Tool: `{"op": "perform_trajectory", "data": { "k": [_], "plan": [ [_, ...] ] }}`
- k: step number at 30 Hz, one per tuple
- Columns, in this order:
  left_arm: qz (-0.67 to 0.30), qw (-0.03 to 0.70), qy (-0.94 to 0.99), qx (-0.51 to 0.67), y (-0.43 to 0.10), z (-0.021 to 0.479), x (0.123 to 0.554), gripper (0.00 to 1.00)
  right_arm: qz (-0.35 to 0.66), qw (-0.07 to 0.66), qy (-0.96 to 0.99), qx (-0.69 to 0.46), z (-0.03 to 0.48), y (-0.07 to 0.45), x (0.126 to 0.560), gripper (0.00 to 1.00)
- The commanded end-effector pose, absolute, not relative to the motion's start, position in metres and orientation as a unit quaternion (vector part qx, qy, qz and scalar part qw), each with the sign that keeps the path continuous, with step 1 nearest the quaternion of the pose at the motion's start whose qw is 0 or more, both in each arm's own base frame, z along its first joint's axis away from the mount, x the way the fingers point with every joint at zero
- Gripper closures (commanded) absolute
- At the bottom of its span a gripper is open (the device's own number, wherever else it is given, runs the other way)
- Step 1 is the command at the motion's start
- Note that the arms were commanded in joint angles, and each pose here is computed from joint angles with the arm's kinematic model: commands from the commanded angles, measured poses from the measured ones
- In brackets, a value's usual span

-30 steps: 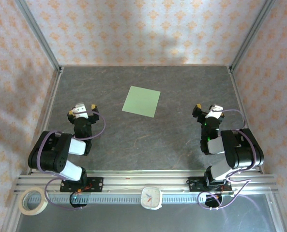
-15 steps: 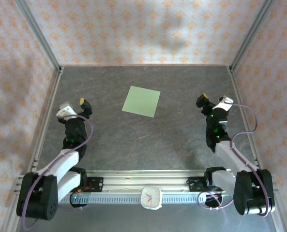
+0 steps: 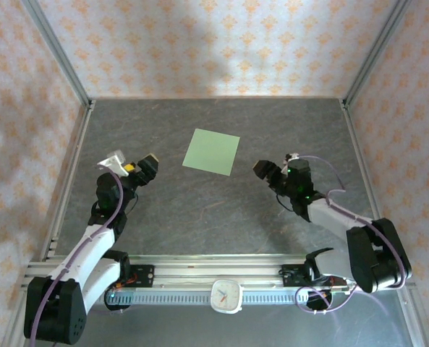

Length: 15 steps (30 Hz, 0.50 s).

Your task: Fold a paper plane with a square sheet of paper (pick it up from the middle)

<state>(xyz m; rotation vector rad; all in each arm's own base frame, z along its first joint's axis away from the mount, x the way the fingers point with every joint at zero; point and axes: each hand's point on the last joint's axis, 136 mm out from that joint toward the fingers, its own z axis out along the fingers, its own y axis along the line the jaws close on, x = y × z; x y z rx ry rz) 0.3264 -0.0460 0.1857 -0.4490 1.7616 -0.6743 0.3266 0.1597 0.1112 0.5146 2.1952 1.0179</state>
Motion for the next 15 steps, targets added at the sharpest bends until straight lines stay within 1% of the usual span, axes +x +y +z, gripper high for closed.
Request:
{"op": "perform_trajectory", "data": {
  "k": [1,5,9,15],
  "plan": [
    [-0.354,0.504,0.767,-0.179,-0.077,0.173,0.317,0.01,0.396,0.326,0.831,0.214,0.120,0.176,0.333,0.20],
    [-0.360,0.480,0.783,-0.160,-0.095,0.169,0.315,0.01,0.413,0.312,0.829,0.211,0.119,0.204,0.334,0.25],
    [-0.355,0.460,0.801,-0.147,-0.102,0.164,0.316,0.01,0.420,0.300,0.832,0.202,0.114,0.232,0.340,0.30],
    [-0.337,0.450,0.815,-0.140,-0.101,0.161,0.315,0.01,0.395,0.276,0.853,0.198,0.095,0.264,0.373,0.39]
  ]
}}
